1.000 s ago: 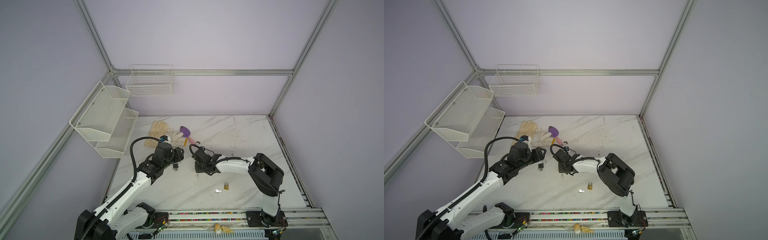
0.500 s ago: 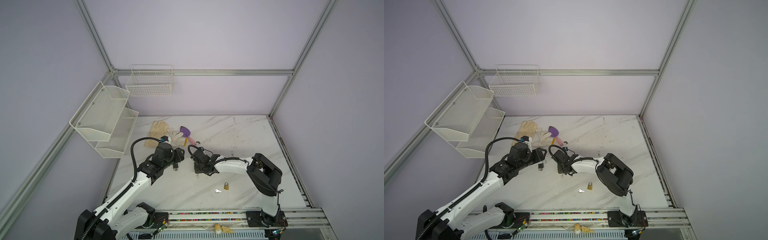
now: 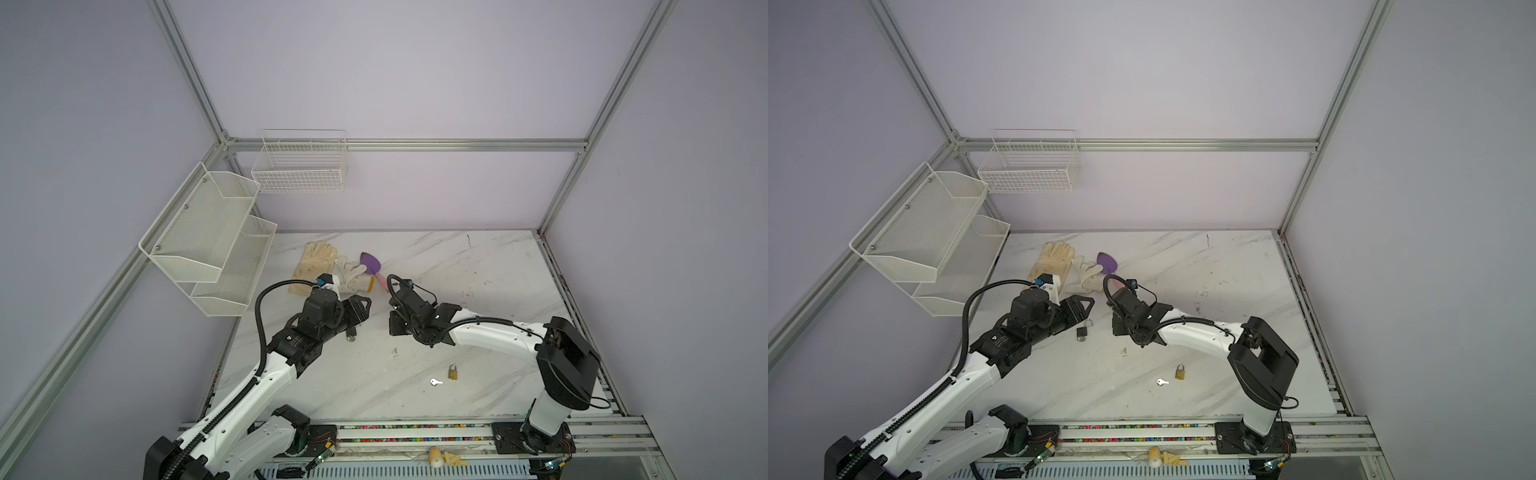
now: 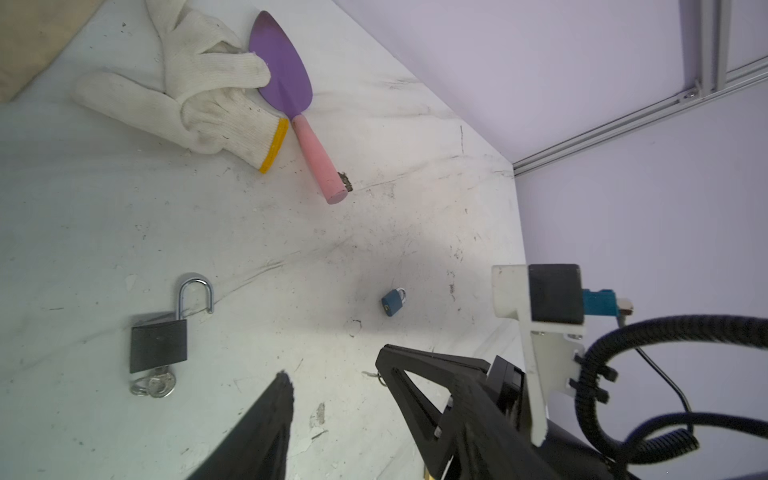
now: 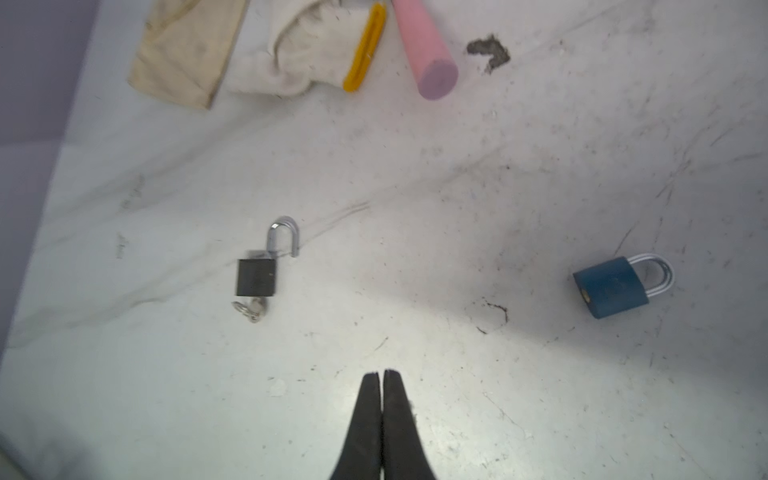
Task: Unlock with the key
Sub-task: 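Close the right gripper on the silver key, then lift the key with the right gripper toward the left gripper while the left rises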
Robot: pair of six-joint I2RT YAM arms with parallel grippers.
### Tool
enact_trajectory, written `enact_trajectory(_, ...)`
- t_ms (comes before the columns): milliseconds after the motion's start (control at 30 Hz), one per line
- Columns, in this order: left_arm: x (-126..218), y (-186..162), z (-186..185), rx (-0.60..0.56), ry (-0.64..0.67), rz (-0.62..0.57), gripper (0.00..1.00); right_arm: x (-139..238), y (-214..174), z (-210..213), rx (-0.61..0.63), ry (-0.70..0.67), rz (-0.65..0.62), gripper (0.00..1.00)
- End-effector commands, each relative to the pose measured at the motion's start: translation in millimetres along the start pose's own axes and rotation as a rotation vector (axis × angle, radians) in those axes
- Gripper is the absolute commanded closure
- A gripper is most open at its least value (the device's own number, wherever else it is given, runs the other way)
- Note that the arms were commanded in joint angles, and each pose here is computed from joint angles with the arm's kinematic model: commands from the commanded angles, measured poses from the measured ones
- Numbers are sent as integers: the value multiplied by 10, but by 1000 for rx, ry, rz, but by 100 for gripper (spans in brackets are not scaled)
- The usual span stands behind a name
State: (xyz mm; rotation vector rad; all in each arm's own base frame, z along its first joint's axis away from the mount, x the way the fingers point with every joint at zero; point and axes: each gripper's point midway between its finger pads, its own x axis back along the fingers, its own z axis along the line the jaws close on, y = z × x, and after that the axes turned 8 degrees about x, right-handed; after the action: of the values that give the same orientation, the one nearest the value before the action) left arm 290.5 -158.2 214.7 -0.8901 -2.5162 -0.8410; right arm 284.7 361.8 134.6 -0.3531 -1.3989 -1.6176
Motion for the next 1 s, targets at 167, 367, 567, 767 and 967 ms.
enact_trajectory(167,120,81,-451,285,-292,-14,39,625,644,142,-129,134,-201,100)
enact_trajectory(367,161,206,-653,472,-406,-20,40,904,927,208,-173,188,-295,100)
enact_trajectory(567,111,264,-638,705,-423,-7,40,1028,1187,385,-206,263,-372,100)
enact_trajectory(767,40,280,-565,833,-410,-8,40,1059,1381,572,-219,337,-417,100)
enact_trajectory(967,14,326,-544,808,-403,-42,41,1016,1476,649,-213,344,-429,100)
